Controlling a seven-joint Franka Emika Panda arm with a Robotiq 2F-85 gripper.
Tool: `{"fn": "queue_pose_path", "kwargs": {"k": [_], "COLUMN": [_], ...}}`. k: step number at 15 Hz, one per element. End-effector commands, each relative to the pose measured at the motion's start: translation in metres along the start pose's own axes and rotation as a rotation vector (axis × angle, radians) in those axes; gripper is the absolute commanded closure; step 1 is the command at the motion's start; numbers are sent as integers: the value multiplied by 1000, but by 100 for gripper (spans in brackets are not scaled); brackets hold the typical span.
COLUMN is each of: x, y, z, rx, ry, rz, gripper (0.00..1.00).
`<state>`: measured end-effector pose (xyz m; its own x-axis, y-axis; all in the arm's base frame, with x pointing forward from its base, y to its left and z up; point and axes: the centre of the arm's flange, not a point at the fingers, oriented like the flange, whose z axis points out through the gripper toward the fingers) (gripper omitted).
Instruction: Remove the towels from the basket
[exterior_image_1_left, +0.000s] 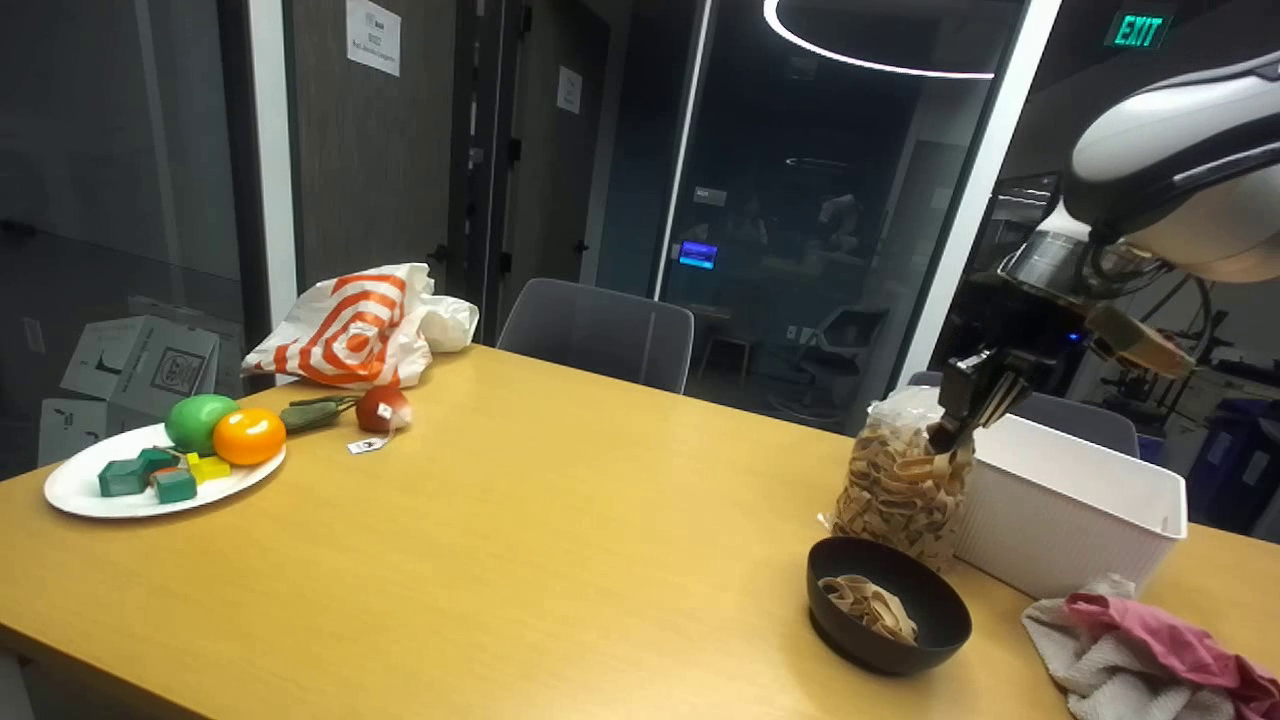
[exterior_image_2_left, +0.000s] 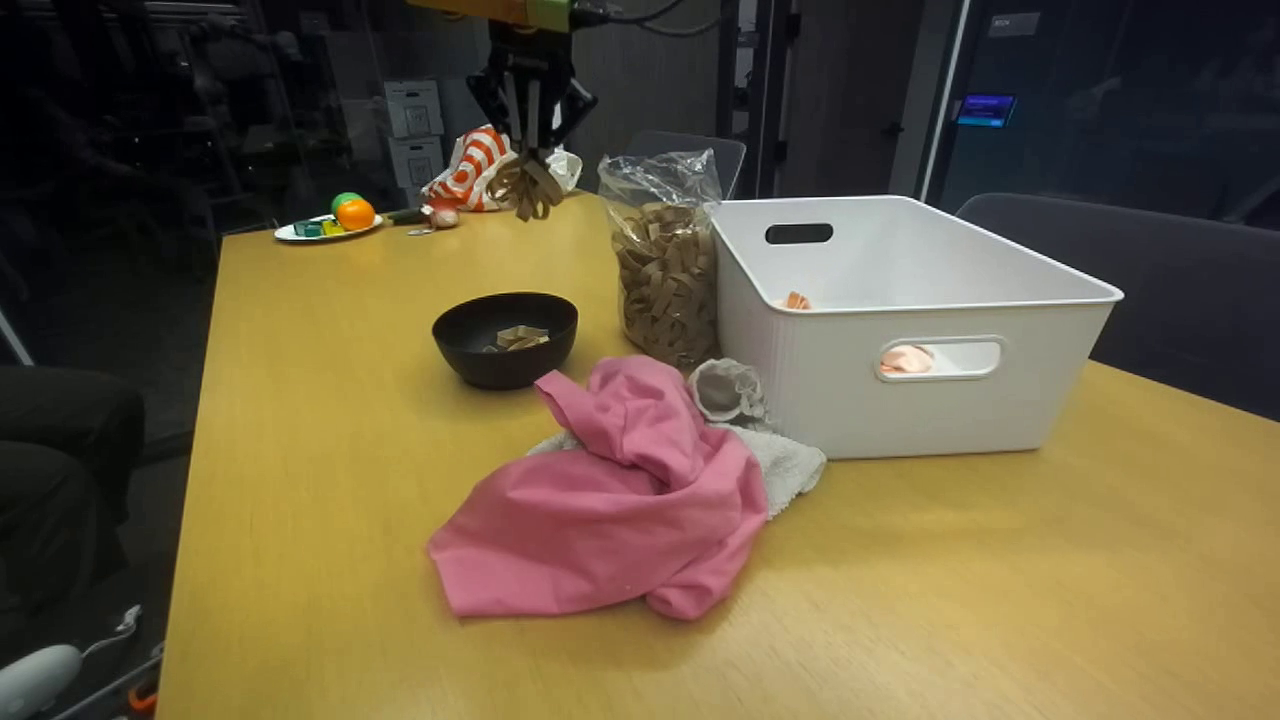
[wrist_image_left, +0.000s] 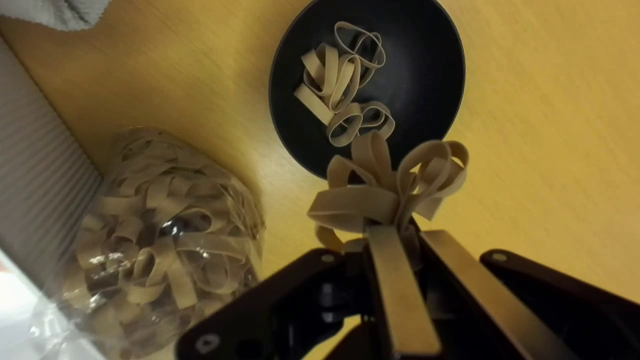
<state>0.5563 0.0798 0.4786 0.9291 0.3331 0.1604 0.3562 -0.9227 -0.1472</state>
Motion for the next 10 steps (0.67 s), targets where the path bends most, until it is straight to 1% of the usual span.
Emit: {"fn": "queue_pose_path", "kwargs": {"k": [1,6,8,9,10], "x": [-22,-38,-42,-43,-43], "y": [-12,-11,-9,-8,-8], "z": [41,98,113,118,121], "rx": [-25,-45,-34,-18,-11], "ry": [12,-30,-43,-52,-53], "rz": [-48,-99,-108,-107,-106], "gripper": [92,92,92,82,66]}}
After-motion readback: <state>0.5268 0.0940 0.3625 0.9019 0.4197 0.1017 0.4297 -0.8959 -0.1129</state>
